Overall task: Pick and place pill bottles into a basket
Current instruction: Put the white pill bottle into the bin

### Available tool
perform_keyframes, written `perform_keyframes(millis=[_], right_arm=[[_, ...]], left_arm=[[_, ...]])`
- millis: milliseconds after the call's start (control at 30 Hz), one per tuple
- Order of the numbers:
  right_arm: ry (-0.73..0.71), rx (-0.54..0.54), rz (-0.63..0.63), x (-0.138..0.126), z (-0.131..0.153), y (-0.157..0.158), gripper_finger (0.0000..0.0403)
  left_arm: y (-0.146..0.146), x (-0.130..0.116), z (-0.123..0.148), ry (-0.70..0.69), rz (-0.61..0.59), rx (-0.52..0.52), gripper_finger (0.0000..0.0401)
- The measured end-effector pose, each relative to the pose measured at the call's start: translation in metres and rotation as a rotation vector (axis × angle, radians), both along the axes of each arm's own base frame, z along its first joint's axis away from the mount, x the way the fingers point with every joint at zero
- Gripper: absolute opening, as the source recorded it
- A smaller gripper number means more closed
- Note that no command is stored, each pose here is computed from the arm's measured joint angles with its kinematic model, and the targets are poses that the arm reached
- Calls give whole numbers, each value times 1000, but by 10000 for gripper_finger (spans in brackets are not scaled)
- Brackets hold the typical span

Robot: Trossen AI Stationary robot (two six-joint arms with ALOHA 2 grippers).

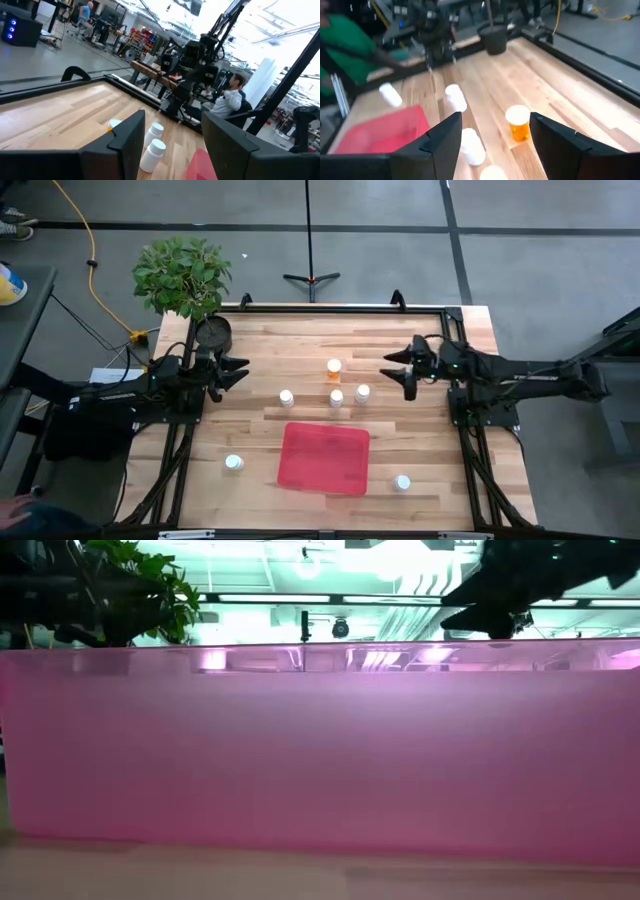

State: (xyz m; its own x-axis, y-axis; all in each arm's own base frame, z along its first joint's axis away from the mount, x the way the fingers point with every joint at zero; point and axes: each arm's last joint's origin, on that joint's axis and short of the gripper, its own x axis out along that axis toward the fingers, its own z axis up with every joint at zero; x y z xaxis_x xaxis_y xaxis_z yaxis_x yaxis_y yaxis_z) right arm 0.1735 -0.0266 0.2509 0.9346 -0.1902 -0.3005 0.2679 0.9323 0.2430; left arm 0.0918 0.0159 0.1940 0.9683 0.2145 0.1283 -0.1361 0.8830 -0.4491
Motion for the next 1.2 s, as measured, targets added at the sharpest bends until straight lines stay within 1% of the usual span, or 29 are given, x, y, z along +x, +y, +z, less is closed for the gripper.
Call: perform_keyframes(millis=[200,367,533,733,967,1200], right_arm=[[123,-33,33,27,-8,-3,232],[198,9,107,44,-21,-4,232],[299,61,172,57,-43,-3,233],[386,83,173,68,-65,-5,232],[418,70,191,78,-82,-6,230],[463,64,197,82,-94,-7,229]], left_arm=[[1,0,1,-11,21,-20,230],[1,0,1,-12,30,-21,230],[1,0,1,-11,30,-21,230],[1,0,1,-11,30,-21,230],[1,0,1,-8,30,-21,230],[1,0,1,-8,30,-22,230]])
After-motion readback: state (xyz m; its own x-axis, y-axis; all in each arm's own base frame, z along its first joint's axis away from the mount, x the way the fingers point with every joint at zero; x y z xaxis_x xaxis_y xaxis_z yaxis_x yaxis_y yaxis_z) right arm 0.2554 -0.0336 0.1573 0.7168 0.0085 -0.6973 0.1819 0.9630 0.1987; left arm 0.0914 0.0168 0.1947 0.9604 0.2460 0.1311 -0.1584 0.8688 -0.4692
